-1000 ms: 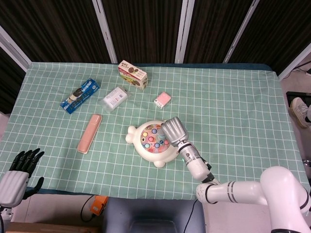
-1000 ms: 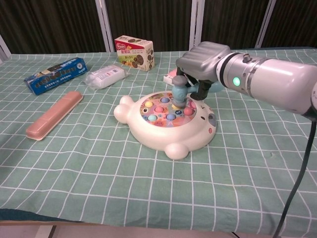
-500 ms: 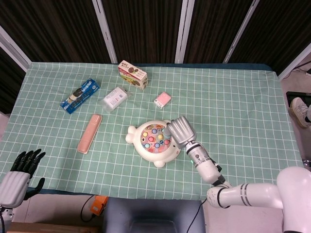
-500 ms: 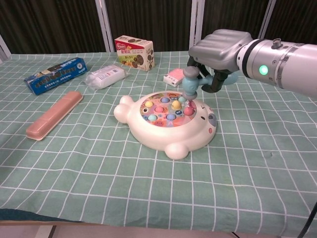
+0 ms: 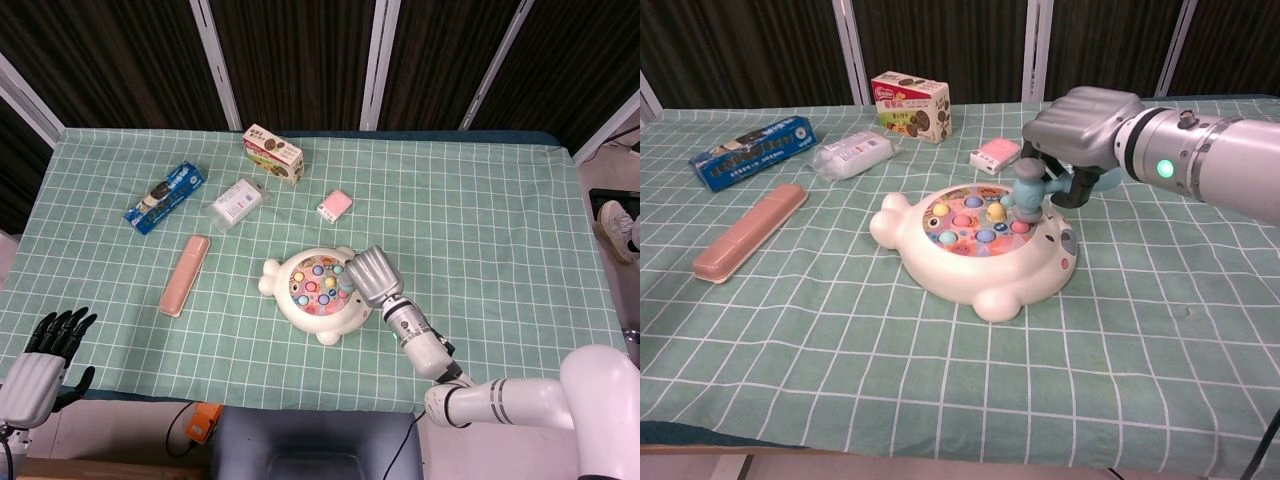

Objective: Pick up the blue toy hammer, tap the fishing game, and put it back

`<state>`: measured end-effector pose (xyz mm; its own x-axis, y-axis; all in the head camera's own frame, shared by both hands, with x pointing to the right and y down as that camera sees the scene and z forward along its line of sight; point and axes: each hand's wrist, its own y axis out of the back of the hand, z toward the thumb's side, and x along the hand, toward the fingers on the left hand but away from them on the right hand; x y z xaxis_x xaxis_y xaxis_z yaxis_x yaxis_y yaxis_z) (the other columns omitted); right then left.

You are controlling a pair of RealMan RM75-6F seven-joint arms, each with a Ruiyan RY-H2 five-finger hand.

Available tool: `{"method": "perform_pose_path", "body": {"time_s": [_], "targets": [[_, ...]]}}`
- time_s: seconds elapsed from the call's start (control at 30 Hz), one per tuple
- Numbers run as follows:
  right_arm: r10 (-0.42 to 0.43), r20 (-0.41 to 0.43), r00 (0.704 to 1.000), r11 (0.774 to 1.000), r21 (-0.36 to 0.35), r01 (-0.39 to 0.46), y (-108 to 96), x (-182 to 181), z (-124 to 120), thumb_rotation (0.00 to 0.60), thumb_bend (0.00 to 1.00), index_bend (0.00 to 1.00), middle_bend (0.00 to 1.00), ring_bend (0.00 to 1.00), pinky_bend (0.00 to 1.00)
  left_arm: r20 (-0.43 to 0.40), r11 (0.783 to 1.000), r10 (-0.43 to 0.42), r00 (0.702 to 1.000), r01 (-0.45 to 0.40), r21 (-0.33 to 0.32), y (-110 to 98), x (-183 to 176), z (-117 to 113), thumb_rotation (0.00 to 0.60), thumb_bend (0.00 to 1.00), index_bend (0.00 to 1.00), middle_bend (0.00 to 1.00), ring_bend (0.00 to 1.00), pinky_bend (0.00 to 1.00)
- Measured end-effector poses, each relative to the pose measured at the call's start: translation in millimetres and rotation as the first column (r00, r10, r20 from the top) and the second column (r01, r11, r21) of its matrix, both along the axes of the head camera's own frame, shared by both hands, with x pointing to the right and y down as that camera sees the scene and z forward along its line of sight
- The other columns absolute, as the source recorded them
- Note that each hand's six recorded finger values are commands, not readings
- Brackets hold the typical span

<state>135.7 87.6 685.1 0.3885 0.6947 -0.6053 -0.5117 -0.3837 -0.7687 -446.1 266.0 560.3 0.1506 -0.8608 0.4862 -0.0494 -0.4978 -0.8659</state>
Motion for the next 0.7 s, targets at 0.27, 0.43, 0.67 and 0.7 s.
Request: {"method": "perform_pose_path", "body": {"time_s": [0.27, 0.43, 0.67, 0.7], "targets": [[0.011, 0.027, 1.0, 1.0, 0.016, -0.012, -3, 3, -9, 0.6, 0.53, 0.98, 0.73, 0.79, 0.82, 0.0, 1.0, 0.002, 1.0, -0.002, 0.003, 1, 0, -1, 0.6, 0.42, 0.0, 0.04, 0.01, 0.04], [0.05, 0.081, 0.995, 0.998, 0.027, -0.052, -8, 18, -24, 0.6, 0.53, 0.98, 0.73, 0.79, 0.82, 0.001, 1.0, 0.001, 1.0, -0.001, 0.005, 1, 0, -2, 0.6, 0.42, 0.0, 0.04, 0.01, 0.04], [0.153, 0.166, 0.974, 0.988, -0.019, -0.152, -4, 62, -23, 0.6, 0.53, 0.98, 0.73, 0.79, 0.83, 0.005, 1.0, 0.016, 1.0, -0.016, -0.002, 3, 4, 1, 0.6, 0.42, 0.0, 0.04, 0.01, 0.04], [0.169, 0.175, 0.97, 0.986, -0.03, -0.166, -4, 69, -21, 0.6, 0.53, 0.98, 0.73, 0.79, 0.83, 0.005, 1.0, 0.016, 1.0, -0.016, -0.002, 3, 4, 1, 0.6, 0.42, 0.0, 0.04, 0.01, 0.04]]}}
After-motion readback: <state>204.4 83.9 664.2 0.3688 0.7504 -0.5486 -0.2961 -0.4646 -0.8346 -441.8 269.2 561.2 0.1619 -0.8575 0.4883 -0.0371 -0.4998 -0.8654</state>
